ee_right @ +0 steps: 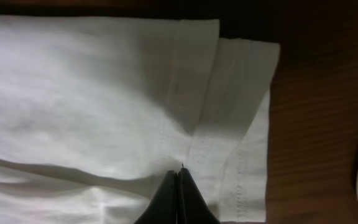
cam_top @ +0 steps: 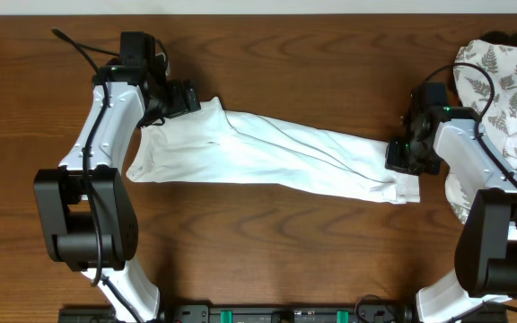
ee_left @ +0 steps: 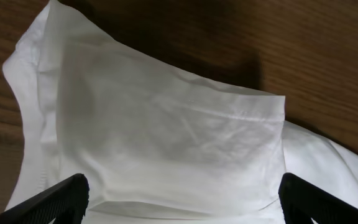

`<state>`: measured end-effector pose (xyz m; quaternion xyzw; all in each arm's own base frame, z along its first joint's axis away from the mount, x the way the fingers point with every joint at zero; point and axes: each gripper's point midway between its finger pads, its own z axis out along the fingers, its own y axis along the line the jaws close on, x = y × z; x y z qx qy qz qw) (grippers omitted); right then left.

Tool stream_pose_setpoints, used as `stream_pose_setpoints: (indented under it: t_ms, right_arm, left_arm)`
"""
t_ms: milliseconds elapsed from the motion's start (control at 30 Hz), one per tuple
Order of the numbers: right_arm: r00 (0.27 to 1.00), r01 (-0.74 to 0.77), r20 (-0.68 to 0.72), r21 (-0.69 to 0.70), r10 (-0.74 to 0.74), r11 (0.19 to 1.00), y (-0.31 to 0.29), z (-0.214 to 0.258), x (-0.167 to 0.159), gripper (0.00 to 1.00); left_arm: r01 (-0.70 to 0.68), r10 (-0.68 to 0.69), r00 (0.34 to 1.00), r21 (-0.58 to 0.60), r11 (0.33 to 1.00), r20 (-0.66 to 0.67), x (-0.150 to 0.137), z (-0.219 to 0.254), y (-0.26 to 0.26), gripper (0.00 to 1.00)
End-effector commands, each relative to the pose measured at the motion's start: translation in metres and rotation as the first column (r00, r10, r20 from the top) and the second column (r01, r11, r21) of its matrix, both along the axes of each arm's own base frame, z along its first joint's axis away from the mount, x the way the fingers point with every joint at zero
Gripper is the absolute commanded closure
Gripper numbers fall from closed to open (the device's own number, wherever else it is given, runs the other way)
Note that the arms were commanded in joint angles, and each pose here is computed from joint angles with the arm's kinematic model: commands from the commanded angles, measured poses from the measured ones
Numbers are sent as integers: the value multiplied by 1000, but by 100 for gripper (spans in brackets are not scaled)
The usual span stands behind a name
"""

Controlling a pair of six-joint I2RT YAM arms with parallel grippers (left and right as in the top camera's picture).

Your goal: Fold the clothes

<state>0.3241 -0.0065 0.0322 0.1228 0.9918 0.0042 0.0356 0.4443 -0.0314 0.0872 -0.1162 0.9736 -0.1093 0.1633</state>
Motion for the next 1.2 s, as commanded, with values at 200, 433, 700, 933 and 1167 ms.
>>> stream_pose_setpoints:
  t_ms: [200,433,700,933,1167]
  right_arm:
    - [996,-69,-53,146,77,987,32,-7,-17,99]
    - [986,-64,-144,151,86,986,34,-16,-45,99]
    - [976,-55,-203,149,85,987,32,-21,-62,99]
    - [979,-61,-184,124,83,990,28,-33,-63,99]
    - [988,-66,-129,121,82,990,28,-45,-56,98]
  left_arm:
    - [-8,8,1000,4,1000,18,3,7,3,2]
    - [-8,7,1000,4,1000,18,3,7,3,2]
    - [-8,8,1000,5,1000,18,3,7,3,2]
    - [-8,8,1000,4,1000,18,3,7,3,2]
    - [-8,8,1000,5,1000,18,3,7,3,2]
